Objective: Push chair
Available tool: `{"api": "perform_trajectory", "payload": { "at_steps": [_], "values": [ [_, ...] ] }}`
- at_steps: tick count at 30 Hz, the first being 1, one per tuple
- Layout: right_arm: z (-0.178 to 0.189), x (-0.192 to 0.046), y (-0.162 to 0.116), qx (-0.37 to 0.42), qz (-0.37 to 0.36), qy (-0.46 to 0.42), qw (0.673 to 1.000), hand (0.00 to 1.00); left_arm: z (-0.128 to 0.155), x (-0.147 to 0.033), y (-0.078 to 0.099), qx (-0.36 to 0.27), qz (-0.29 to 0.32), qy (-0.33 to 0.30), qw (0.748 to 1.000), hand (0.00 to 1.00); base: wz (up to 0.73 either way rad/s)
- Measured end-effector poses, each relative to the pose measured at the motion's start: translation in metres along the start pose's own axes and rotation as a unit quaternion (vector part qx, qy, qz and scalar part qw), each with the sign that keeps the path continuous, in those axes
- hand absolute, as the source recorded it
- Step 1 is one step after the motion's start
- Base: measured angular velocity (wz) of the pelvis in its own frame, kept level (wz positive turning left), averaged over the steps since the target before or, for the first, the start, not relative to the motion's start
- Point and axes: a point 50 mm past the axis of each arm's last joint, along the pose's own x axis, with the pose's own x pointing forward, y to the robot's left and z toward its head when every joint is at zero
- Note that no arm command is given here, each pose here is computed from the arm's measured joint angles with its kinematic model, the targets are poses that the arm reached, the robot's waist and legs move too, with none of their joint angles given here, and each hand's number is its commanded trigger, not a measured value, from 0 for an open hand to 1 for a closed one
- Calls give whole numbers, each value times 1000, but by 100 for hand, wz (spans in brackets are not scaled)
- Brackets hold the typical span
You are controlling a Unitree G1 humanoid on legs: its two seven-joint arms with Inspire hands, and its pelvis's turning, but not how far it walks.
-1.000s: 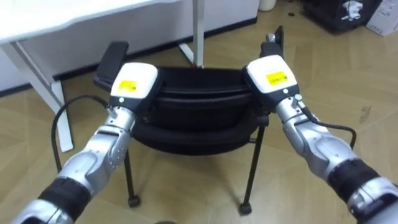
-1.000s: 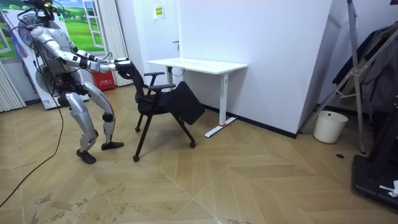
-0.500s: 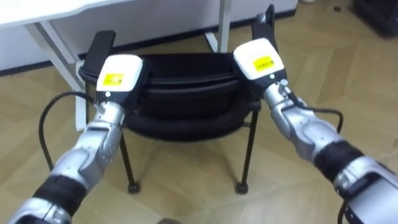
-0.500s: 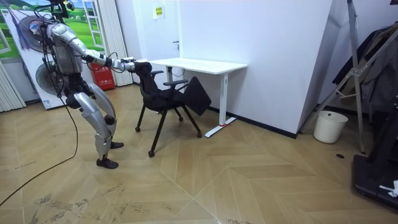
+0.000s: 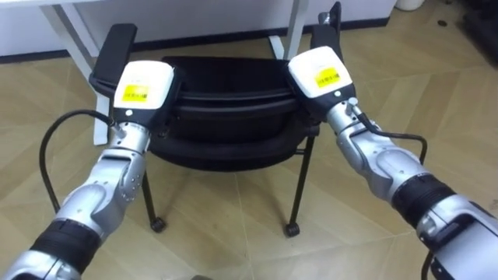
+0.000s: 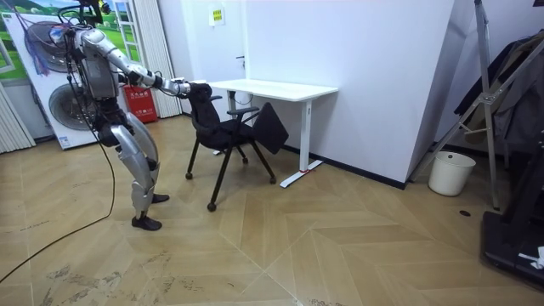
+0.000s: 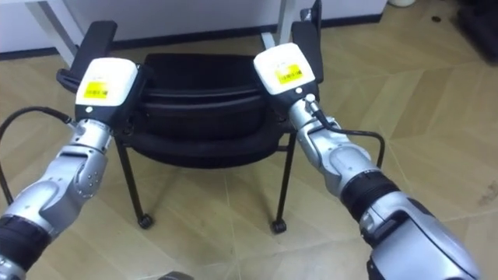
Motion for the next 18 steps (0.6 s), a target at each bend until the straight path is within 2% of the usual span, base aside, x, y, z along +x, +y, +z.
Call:
{"api": "perform_trajectory", "payload": {
  "at_steps": [8, 15, 18],
  "values": [
    [4, -2, 5, 7, 12, -2, 1000, 100, -1, -1, -1, 1, 1, 6, 1000, 100, 13],
    [3, -6, 11, 10, 28, -5, 1000, 100, 4, -8, -13, -14, -12, 14, 1000, 100, 18],
    [-4, -8, 11, 6, 29, -5, 1000, 100, 9, -7, -14, -18, -12, 10, 1000, 100, -11]
  ]
}}
